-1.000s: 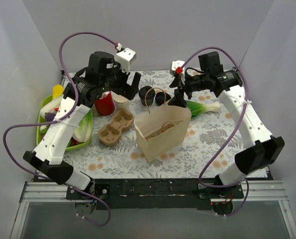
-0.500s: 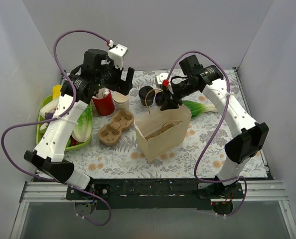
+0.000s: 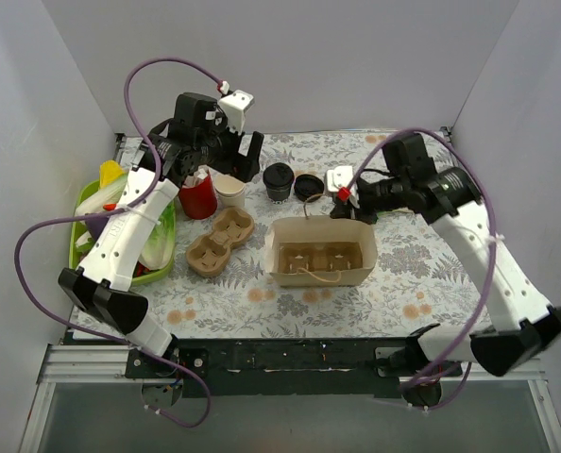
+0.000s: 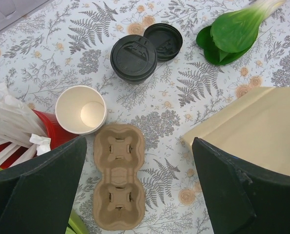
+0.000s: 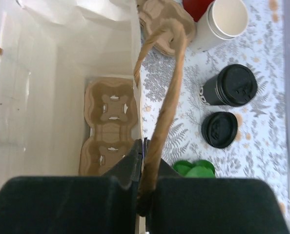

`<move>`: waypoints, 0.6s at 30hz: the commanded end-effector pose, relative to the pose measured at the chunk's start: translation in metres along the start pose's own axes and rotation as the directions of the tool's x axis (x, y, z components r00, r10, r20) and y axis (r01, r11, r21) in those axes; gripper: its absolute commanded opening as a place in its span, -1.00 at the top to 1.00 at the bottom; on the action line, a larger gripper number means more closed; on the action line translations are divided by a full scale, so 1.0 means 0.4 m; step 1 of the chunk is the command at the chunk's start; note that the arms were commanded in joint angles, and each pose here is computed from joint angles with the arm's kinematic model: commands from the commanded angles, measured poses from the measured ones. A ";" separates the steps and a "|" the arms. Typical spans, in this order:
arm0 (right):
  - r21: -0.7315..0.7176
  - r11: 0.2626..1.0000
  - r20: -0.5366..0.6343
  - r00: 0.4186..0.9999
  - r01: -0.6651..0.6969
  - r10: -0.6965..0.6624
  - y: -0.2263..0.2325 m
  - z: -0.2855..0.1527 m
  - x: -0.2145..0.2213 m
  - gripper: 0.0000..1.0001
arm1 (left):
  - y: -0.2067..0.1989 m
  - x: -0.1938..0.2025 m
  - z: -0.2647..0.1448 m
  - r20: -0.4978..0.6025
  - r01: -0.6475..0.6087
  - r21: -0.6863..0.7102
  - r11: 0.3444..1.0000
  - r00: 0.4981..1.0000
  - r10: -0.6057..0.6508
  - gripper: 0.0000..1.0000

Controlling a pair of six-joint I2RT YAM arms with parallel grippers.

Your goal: Pack the takeout coffee

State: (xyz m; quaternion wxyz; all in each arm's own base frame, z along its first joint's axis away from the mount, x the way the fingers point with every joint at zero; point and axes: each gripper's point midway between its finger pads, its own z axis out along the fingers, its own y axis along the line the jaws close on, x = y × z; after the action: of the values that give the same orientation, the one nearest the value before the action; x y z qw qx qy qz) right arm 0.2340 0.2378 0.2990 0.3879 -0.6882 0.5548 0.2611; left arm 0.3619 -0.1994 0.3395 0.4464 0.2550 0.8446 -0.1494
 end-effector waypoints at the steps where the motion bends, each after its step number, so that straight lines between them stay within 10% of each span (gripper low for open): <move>1: 0.225 0.971 0.011 0.996 0.081 -0.086 -0.021 -0.074 -0.030 0.97 | -0.015 -0.003 -0.003 0.001 0.010 0.045 0.999 1.000 -0.010 -0.80; 18: 0.323 0.913 0.018 0.963 0.249 -0.269 0.158 -0.109 -0.009 0.97 | -0.044 0.038 0.007 -0.047 0.037 0.108 0.993 0.998 -0.032 -0.78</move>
State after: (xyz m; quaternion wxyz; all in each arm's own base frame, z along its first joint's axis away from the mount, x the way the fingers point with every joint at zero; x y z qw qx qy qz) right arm 0.1731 0.1980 0.2861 0.5058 -0.6798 0.5113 0.1437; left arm 0.3562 -0.2123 0.3220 0.4122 0.2680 0.8506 -0.1863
